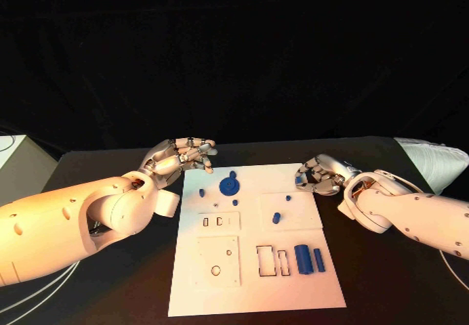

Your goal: Assemble the parts on the task board

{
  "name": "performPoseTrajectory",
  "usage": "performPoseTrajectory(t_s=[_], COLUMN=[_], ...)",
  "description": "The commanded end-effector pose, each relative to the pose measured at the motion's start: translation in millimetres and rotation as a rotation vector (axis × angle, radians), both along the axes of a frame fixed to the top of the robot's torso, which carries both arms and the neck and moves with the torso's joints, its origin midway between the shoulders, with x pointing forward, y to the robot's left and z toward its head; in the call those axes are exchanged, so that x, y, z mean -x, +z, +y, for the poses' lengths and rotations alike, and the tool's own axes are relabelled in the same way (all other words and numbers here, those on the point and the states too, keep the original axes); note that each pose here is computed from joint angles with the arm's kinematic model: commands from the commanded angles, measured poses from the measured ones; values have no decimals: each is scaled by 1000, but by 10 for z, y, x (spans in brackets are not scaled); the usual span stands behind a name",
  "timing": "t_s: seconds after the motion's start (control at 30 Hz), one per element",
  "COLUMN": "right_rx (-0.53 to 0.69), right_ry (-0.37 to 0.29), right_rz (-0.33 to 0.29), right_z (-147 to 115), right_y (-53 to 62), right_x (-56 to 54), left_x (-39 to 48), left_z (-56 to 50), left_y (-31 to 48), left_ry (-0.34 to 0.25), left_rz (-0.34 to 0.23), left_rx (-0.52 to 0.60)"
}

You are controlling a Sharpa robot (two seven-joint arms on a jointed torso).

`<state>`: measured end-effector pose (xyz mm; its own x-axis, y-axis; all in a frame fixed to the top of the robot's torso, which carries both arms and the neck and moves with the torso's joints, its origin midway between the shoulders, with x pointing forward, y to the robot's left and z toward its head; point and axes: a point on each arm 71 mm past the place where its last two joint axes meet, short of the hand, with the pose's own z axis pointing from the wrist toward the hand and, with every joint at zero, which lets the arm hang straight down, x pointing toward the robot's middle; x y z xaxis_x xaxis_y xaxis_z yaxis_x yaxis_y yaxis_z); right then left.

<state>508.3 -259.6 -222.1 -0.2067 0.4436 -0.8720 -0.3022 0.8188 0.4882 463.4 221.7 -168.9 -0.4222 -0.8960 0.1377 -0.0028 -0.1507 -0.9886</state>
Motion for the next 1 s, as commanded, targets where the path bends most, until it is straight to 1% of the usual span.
performPoseTrajectory(t_s=[0.03,0.23,0.37,0.47,0.57,0.77,0.83,0.87,0.9,1.0], right_rx=[-2,4,3,-2,-11,-51,-67,-72,-79,-90], right_ry=[7,-2,-11,-18,-24,-33,-30,-27,-20,7], right_rz=[-9,-21,-46,-64,-59,-38,-33,-32,-30,-27], right_z=[7,0,3,21,45,198,295,331,411,619], right_y=[3,10,27,47,80,284,357,375,407,456], right_x=[1,-1,2,19,49,117,163,181,219,306], left_x=[9,9,9,9,9,5,1,-1,-7,-23], left_z=[-20,-18,-18,-17,-15,-12,-12,-12,-11,-12], left_y=[11,10,10,10,10,8,6,5,2,-7], left_ry=[-21,-20,-20,-20,-19,-17,-16,-15,-13,-8], left_rz=[-4,-4,-3,-3,-3,-2,-2,-2,-1,1], left_rx=[10,9,9,9,8,7,6,6,4,1])
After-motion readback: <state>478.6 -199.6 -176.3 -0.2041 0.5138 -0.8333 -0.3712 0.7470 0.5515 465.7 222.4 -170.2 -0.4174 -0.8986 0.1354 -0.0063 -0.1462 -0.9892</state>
